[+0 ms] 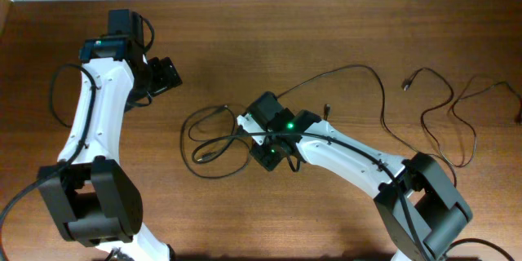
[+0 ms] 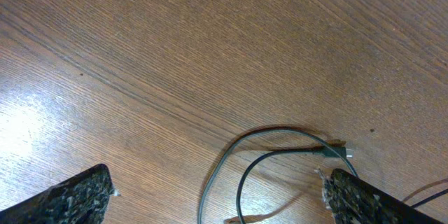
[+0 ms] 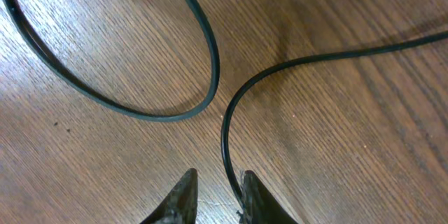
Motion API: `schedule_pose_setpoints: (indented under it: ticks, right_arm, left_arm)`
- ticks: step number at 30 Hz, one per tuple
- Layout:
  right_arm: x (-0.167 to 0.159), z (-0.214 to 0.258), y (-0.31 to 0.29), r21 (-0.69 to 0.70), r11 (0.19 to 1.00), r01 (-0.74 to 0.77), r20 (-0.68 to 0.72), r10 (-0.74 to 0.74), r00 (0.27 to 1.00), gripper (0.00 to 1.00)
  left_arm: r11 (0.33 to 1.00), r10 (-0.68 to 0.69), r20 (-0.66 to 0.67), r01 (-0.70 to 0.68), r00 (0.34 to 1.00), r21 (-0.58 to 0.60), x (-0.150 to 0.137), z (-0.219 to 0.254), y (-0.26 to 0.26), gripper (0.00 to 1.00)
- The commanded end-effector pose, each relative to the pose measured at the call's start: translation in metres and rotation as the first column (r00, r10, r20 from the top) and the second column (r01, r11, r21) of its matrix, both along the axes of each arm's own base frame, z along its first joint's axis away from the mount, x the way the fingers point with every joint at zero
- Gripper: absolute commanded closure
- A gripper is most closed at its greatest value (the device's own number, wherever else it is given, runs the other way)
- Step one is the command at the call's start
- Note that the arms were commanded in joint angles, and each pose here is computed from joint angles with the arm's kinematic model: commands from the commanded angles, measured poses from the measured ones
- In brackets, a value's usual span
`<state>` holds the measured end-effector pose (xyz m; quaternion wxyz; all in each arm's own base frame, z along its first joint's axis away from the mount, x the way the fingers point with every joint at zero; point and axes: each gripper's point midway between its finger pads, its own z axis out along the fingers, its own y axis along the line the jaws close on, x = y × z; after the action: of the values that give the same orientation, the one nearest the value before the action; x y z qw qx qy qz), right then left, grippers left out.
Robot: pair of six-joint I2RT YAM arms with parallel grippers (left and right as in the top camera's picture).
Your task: Untangle cables
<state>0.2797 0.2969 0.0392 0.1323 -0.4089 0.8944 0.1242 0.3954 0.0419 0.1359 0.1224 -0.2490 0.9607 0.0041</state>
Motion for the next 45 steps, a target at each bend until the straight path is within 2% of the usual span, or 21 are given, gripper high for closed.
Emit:
schedule_pose_setpoints:
  ticks: [1, 2, 5, 6, 7, 8, 12, 14, 17, 21, 24, 27, 28, 29, 30, 31, 33, 38, 45]
  right_arm:
    - [0.003, -0.001, -0.003, -0.014, 1.000, 0.010, 0.017, -0.010, 1.000, 0.70]
    - [0.003, -0.002, -0.003, -0.014, 1.000, 0.010, 0.017, -0.009, 1.000, 0.61]
    - [0.004, -0.013, -0.003, -0.027, 1.000, 0.010, 0.010, -0.010, 1.000, 0.57]
    - [0.005, -0.019, -0.003, -0.037, 0.999, 0.011, 0.003, -0.011, 1.000, 0.64]
    - [0.005, -0.020, -0.003, -0.039, 0.999, 0.011, 0.001, -0.011, 1.000, 0.91]
    - [0.005, -0.021, -0.004, -0.040, 0.999, 0.012, -0.001, -0.012, 1.000, 0.96]
    - [0.013, 0.017, -0.018, -0.040, 0.998, 0.054, 0.006, -0.054, 0.999, 0.96]
    - [0.035, 0.056, -0.052, -0.068, 0.982, 0.178, 0.049, -0.175, 0.983, 0.96]
    - [0.051, 0.078, -0.125, -0.197, 0.922, 0.334, 0.107, -0.318, 0.942, 0.96]
    - [0.045, 0.071, -0.204, -0.342, 0.819, 0.461, 0.054, -0.473, 0.879, 0.96]
    - [0.053, 0.070, -0.248, -0.335, 0.721, 0.607, 0.051, -0.629, 0.776, 0.96]
    - [0.056, 0.070, -0.280, -0.335, 0.655, 0.678, 0.050, -0.706, 0.707, 0.96]
    - [0.056, 0.070, -0.289, -0.328, 0.620, 0.713, 0.047, -0.743, 0.668, 0.84]
    - [0.056, 0.070, -0.293, -0.321, 0.612, 0.723, 0.037, -0.755, 0.655, 0.60]
    - [0.056, 0.070, -0.291, -0.308, 0.616, 0.725, 0.020, -0.757, 0.653, 0.45]
    - [0.057, 0.069, -0.282, -0.271, 0.637, 0.722, -0.019, -0.754, 0.657, 0.35]
    - [0.061, 0.070, -0.266, -0.202, 0.668, 0.717, -0.082, -0.741, 0.667, 0.27]
    - [0.061, 0.072, -0.204, 0.009, 0.739, 0.674, -0.299, -0.641, 0.707, 0.26]
    - [0.054, 0.041, -0.123, 0.089, 0.811, 0.579, -0.349, -0.519, 0.780, 0.26]
  left_arm:
    - [1.000, 0.016, 0.000, -0.016, 1.000, -0.011, 0.002, -0.001, 0.000, 0.01]
    - [1.000, 0.016, 0.000, -0.016, 1.000, -0.011, 0.002, -0.001, 0.000, 0.01]
    - [1.000, 0.016, 0.000, -0.016, 1.000, -0.011, 0.002, -0.001, 0.000, 0.01]
    - [1.000, 0.016, 0.000, -0.016, 1.000, -0.011, 0.002, -0.001, 0.000, 0.01]
    - [1.000, 0.016, -0.001, -0.016, 1.000, -0.011, 0.002, -0.001, 0.000, 0.01]
    - [1.000, 0.016, -0.002, -0.016, 1.000, -0.011, 0.002, -0.001, 0.000, 0.01]
    - [1.000, 0.016, -0.002, -0.016, 1.000, -0.011, 0.002, -0.001, 0.000, 0.01]
    - [1.000, 0.016, -0.002, -0.016, 1.000, -0.011, 0.002, -0.001, 0.000, 0.01]
    - [1.000, 0.016, -0.002, -0.016, 1.000, -0.011, 0.002, -0.001, 0.000, 0.01]
    - [1.000, 0.016, -0.002, -0.016, 1.000, -0.012, 0.002, -0.001, -0.001, 0.01]
    - [1.000, 0.016, -0.003, -0.016, 1.000, -0.012, 0.002, -0.001, -0.001, 0.01]
    - [1.000, 0.016, -0.003, -0.016, 1.000, -0.012, 0.002, -0.001, -0.001, 0.01]
    - [1.000, 0.016, -0.003, -0.016, 1.000, -0.012, 0.002, -0.001, -0.001, 0.01]
    - [1.000, 0.016, -0.003, -0.016, 1.000, -0.012, 0.002, -0.001, -0.001, 0.01]
    - [1.000, 0.016, -0.002, -0.016, 1.000, -0.012, 0.002, -0.001, -0.001, 0.01]
    - [1.000, 0.016, -0.002, -0.016, 1.000, -0.012, 0.002, -0.001, -0.001, 0.01]
    - [1.000, 0.016, -0.002, -0.016, 1.000, -0.012, 0.002, -0.001, -0.001, 0.01]
    - [1.000, 0.016, -0.003, -0.016, 1.000, -0.012, 0.002, -0.001, -0.001, 0.01]
    - [1.000, 0.016, -0.003, -0.016, 1.000, -0.012, 0.002, -0.001, -0.001, 0.01]
